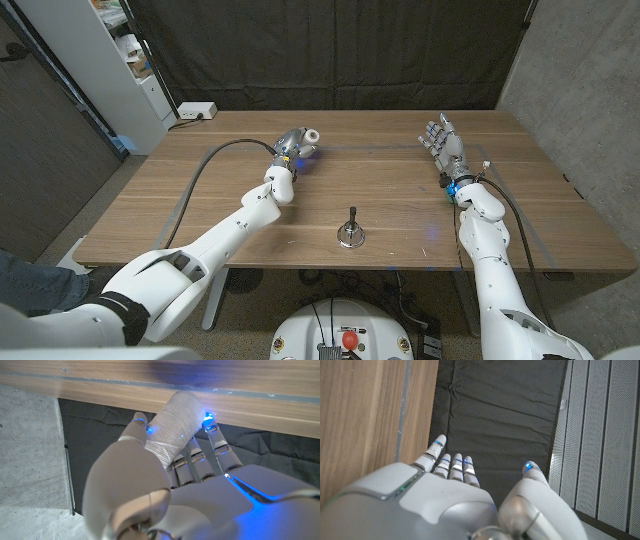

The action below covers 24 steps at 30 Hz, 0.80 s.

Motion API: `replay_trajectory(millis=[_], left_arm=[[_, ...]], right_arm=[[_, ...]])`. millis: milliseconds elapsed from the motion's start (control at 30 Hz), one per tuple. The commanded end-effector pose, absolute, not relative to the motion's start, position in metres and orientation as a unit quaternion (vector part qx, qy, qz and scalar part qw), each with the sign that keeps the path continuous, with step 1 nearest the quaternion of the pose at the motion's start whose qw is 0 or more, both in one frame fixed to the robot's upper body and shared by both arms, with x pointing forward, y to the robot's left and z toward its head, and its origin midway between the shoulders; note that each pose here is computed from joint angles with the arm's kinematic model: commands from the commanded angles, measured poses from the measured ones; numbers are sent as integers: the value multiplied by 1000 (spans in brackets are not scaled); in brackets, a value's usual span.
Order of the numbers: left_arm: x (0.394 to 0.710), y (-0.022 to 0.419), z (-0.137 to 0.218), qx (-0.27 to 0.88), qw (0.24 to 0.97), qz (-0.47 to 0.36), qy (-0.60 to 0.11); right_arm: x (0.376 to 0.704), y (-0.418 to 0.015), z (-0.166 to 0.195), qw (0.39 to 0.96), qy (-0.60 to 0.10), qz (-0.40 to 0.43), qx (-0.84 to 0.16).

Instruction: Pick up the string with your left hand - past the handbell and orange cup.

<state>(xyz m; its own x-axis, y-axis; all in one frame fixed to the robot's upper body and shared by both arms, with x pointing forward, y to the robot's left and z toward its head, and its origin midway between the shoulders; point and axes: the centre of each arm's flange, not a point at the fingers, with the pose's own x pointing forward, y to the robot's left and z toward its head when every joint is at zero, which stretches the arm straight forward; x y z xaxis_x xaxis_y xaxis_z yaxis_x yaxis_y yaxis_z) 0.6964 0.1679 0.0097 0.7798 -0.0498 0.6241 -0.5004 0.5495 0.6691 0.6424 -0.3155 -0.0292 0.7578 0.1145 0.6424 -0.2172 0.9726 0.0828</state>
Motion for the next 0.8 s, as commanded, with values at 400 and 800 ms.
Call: replay_trajectory(millis=[400, 800], left_arm=[[690, 179, 18, 445, 828, 145, -308], [687, 181, 22, 437, 831, 142, -313]], right_arm=[[637, -307, -26, 933, -340, 91, 72], [637, -307, -23, 933, -340, 92, 70]])
